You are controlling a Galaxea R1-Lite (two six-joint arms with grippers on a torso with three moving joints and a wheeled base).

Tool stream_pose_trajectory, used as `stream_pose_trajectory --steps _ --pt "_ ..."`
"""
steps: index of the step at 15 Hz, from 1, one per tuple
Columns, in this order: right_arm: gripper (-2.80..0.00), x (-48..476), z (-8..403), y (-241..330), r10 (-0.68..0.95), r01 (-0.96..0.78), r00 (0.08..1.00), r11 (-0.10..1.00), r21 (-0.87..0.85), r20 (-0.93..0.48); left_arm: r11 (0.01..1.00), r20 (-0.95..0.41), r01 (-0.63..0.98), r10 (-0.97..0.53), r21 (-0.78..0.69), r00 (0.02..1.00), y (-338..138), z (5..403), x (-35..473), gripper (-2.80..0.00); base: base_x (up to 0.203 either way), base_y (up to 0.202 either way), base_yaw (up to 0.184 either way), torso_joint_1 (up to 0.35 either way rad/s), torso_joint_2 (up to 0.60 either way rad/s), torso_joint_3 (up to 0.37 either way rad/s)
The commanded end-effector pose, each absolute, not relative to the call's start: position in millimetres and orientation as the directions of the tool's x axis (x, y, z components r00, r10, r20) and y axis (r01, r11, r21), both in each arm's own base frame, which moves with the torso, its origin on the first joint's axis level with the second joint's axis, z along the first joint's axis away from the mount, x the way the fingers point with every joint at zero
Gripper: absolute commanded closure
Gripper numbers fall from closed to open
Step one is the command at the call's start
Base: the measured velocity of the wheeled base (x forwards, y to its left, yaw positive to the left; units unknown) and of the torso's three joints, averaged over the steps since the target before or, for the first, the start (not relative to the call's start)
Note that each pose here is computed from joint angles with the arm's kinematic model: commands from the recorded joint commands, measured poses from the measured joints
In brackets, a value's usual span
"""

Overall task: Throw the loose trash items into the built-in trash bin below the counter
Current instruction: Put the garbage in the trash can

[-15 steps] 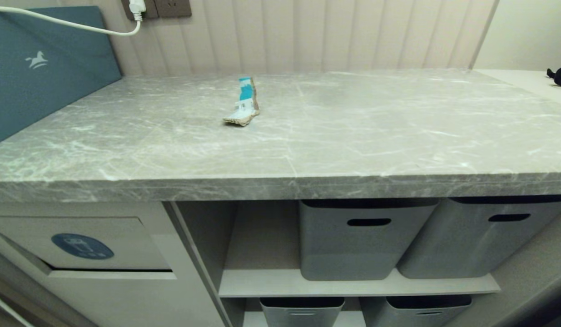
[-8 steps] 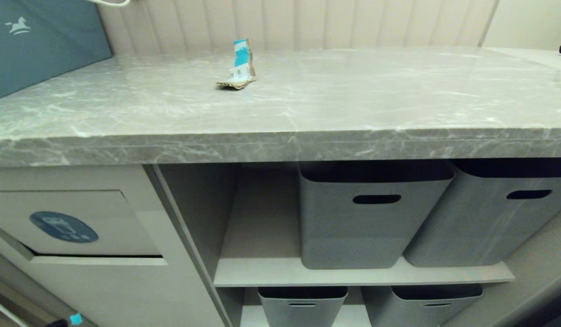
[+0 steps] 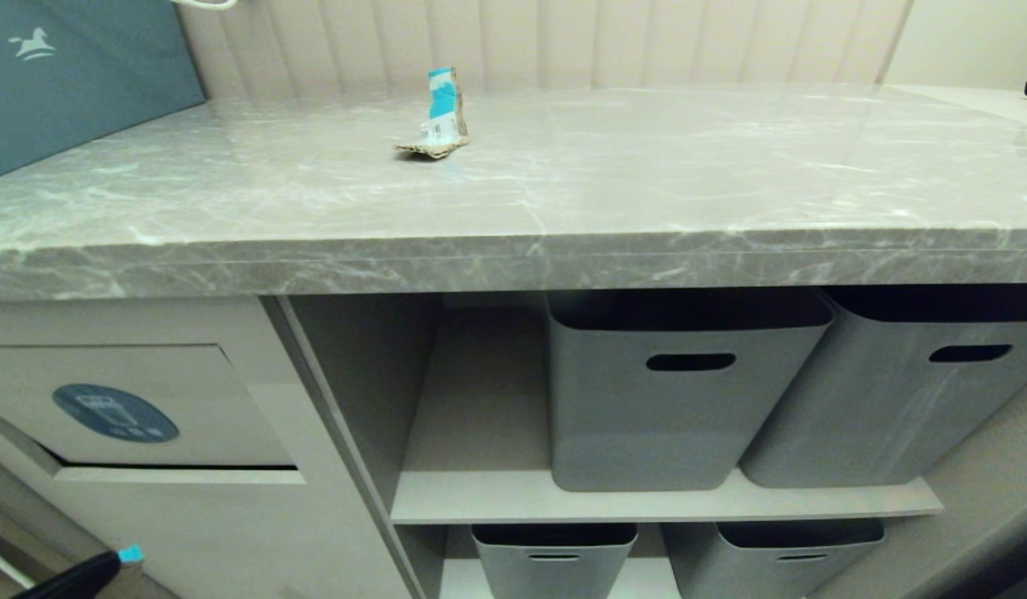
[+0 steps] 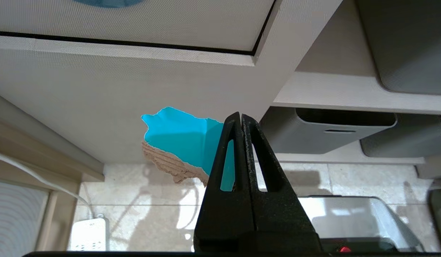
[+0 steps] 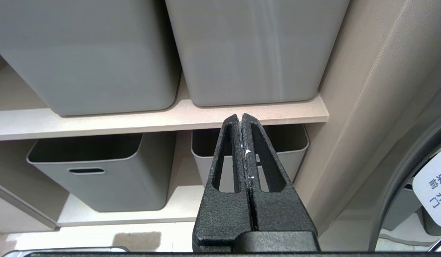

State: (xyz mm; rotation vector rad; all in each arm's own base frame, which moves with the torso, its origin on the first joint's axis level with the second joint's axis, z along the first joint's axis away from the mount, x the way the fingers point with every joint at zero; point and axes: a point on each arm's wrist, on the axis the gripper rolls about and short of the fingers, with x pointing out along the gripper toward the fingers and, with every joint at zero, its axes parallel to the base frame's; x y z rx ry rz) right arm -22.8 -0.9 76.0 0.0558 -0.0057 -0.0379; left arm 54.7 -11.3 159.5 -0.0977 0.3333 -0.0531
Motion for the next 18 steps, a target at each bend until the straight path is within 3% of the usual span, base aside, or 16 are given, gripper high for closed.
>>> stream_pose_trajectory --steps 1,11,18 --pt "0.00 -22.7 75.5 -0.9 -0.038 0.038 0.999 0.998 0.057 0.003 0.995 -0.326 0.037 -0.067 -0.097 0.943 -11.6 160.1 56.0 0.00 0.000 0.000 0.000 0.000 0.00 0.000" --pt "0.00 -22.7 75.5 -0.9 -0.038 0.038 0.999 0.998 0.057 0.003 0.992 -0.360 0.005 -0.052 -0.129 0.931 -13.3 145.2 64.0 0.00 0.000 0.000 0.000 0.000 0.00 0.000" --pt "0.00 -22.7 75.5 -0.9 -0.038 0.038 0.999 0.998 0.057 0.003 0.960 -0.388 -0.186 0.093 -0.210 0.917 12.3 148.6 92.8 0.00 0.000 0.000 0.000 0.000 0.00 0.000"
